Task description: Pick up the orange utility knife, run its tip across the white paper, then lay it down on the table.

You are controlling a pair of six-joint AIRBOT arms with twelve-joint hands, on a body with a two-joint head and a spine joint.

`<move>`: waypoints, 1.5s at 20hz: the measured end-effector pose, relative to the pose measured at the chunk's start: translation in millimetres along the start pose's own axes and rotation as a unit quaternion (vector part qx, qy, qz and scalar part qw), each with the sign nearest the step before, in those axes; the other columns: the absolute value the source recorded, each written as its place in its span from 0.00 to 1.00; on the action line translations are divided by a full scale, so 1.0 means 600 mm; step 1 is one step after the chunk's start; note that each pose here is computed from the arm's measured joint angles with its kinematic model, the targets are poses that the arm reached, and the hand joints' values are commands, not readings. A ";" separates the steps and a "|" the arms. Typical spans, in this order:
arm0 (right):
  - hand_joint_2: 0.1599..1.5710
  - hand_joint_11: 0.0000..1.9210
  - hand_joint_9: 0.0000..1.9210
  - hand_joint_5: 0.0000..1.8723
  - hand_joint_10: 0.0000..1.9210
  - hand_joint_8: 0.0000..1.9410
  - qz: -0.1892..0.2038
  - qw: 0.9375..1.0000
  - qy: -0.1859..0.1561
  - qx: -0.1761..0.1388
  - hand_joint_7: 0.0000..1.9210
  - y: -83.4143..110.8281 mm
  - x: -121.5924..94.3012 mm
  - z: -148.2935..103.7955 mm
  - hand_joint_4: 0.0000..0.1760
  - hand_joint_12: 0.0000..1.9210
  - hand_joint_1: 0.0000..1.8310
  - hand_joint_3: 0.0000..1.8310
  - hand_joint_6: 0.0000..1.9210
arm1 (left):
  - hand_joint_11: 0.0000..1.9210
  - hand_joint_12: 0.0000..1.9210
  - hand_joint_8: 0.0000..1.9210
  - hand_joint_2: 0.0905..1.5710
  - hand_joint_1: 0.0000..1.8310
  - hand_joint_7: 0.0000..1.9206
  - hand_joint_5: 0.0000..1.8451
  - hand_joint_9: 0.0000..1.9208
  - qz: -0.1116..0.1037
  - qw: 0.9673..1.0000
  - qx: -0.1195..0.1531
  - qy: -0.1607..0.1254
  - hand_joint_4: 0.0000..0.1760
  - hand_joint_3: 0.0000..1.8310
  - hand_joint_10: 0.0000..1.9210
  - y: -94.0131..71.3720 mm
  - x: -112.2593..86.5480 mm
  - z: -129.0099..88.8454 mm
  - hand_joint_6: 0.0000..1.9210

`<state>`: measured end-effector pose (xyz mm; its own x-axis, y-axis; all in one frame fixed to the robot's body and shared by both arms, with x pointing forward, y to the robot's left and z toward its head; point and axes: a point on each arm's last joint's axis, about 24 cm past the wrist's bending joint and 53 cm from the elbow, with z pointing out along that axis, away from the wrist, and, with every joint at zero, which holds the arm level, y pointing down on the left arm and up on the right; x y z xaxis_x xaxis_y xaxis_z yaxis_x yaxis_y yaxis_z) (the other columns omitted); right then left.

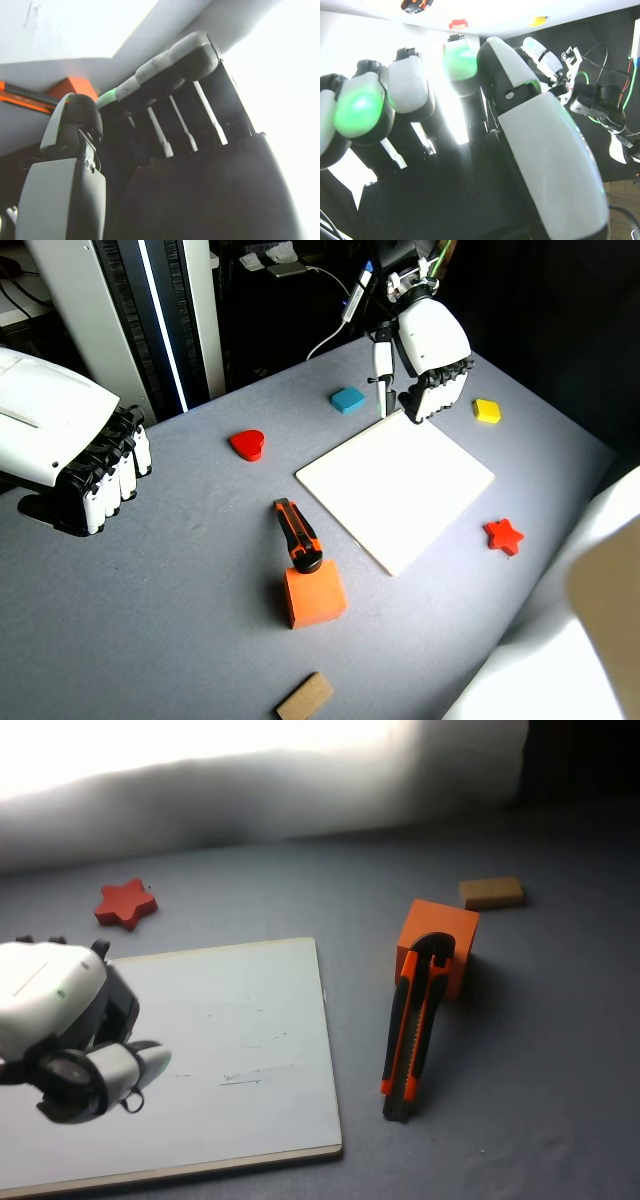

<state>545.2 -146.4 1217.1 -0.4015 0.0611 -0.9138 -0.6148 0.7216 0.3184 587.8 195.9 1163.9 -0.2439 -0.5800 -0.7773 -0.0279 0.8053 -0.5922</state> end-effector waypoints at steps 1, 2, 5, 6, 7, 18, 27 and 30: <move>0.64 0.00 0.00 0.00 0.19 0.08 0.000 1.000 0.000 0.000 0.03 0.000 0.000 0.000 0.00 0.28 0.15 0.20 0.03 | 0.00 0.33 0.03 0.77 0.21 0.03 0.00 0.03 -0.001 1.000 -0.004 -0.002 0.22 0.14 0.07 0.006 0.001 -0.002 0.02; 0.70 0.00 0.00 0.00 0.15 0.02 -0.002 1.000 0.000 0.000 0.05 0.000 0.000 0.000 0.00 0.20 0.14 0.09 0.00 | 0.00 0.29 0.00 0.84 0.19 0.03 0.00 0.05 -0.007 1.000 -0.013 -0.001 0.22 0.04 0.02 0.017 0.006 -0.006 0.00; 0.71 0.00 0.00 0.00 0.12 0.00 -0.002 1.000 0.000 0.001 0.04 -0.001 0.000 0.000 0.00 0.17 0.18 0.02 0.00 | 0.00 0.33 0.00 0.85 0.19 0.04 0.01 0.07 -0.008 1.000 -0.013 -0.004 0.13 0.02 0.01 0.025 0.009 -0.010 0.00; 0.71 0.00 0.00 0.00 0.12 0.00 0.000 1.000 -0.001 -0.002 0.04 0.002 0.000 0.000 0.00 0.16 0.19 0.02 0.00 | 0.00 0.33 0.00 0.85 0.19 0.04 0.01 0.06 -0.003 1.000 -0.008 -0.006 0.13 0.01 0.01 0.022 0.008 -0.011 0.00; 0.71 0.00 0.00 0.00 0.09 0.00 -0.002 1.000 0.000 -0.007 0.02 0.006 0.000 0.000 0.00 0.11 0.21 0.01 0.00 | 0.00 0.32 0.00 0.86 0.18 0.04 0.00 0.06 -0.001 1.000 -0.005 -0.005 0.13 0.01 0.01 0.021 0.009 -0.012 0.00; 0.61 0.00 0.00 0.00 0.00 0.00 -0.123 0.986 -0.007 -0.111 0.00 0.058 -0.021 0.070 0.00 0.00 0.64 0.00 0.00 | 0.00 0.32 0.00 0.85 0.20 0.03 0.00 0.05 -0.014 1.000 0.011 -0.003 0.26 0.00 0.00 0.000 0.048 -0.002 0.00; 0.65 0.00 0.00 0.00 0.00 0.00 -0.122 0.981 0.046 -0.143 0.00 0.081 0.030 0.177 0.00 0.00 0.63 0.00 0.00 | 0.00 0.34 0.00 0.85 0.22 0.03 0.02 0.06 -0.035 0.999 0.018 -0.003 0.23 0.00 0.00 -0.009 0.050 -0.001 0.00; 0.66 0.00 0.00 0.00 0.00 0.00 -0.115 0.983 0.057 -0.134 0.00 0.083 0.047 0.209 0.00 0.00 0.63 0.00 0.00 | 0.00 0.37 0.00 0.85 0.21 0.03 0.01 0.06 -0.039 0.999 0.016 -0.001 0.23 0.00 0.00 -0.006 0.053 -0.002 0.00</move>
<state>588.5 -22.5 1175.8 -0.2950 -0.1715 -0.9400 -0.8491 0.4981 0.1756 579.1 174.8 1141.8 -0.2399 -0.6405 -0.7295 -0.0158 0.7540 -0.6567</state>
